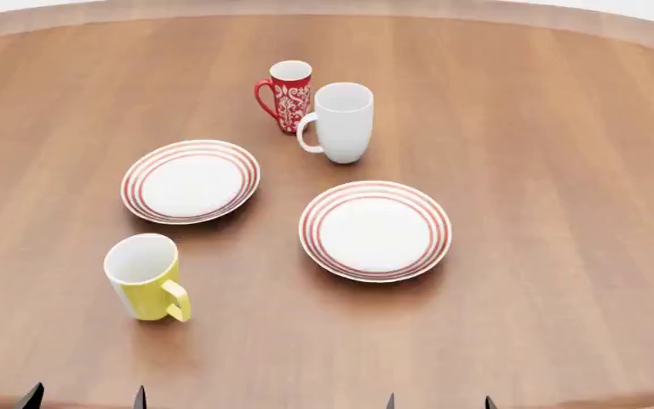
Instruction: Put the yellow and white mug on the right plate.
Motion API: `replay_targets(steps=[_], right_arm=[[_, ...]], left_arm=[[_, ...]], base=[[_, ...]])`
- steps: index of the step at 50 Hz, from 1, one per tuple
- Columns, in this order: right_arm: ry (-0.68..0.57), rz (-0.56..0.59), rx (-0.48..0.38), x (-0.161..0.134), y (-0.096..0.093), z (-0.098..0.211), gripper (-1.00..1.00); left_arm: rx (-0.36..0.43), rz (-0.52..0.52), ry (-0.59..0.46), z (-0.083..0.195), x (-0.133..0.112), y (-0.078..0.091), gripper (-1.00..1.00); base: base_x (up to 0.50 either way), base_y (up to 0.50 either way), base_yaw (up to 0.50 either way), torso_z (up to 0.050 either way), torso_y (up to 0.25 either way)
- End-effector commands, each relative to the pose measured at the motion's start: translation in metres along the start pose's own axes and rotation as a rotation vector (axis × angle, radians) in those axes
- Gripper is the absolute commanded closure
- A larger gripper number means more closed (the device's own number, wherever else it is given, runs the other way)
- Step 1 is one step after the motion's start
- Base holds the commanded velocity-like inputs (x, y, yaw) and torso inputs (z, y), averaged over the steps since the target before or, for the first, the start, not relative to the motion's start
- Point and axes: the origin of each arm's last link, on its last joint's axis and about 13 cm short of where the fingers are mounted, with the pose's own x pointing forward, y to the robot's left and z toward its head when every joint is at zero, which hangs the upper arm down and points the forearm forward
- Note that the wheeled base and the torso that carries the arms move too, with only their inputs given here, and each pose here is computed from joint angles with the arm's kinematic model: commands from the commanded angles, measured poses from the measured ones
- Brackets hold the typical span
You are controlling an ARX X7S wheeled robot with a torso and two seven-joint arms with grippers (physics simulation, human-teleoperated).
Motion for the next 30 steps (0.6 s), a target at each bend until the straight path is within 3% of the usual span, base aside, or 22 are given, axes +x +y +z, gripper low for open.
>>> replay_targets(steps=[1,13,23,30], right_arm=[[0.001,-0.002,-0.018,0.0006,-0.0005,-0.0017,-1.00],[-0.007,-0.004,-0.076,0.0013,0.0018,-0.0049,-1.00],[-0.016,-0.048,-0.073,0.0033,-0.0032,-0.0004,-1.00],[-0.019,-0.043,-0.076,0.0029,-0.0027,-0.0006,-1.00]], left_arm=[[0.000,-0.001,0.005,-0.0016,0.0007,0.0000,-1.00],[-0.038,0.006,-0.001,0.0004,0.0021,0.0010,-1.00],[-0.058,-0.026,0.036,-0.0004,0.0011,0.0007,-1.00],[-0.074,-0.030,0.005,0.0010,0.0005,0.0010,-1.00]], base=[[0.00,0.00,0.00,0.000,0.000],[0.00,0.00,0.00,0.000,0.000],[0.00,0.00,0.00,0.000,0.000],[0.00,0.00,0.00,0.000,0.000]])
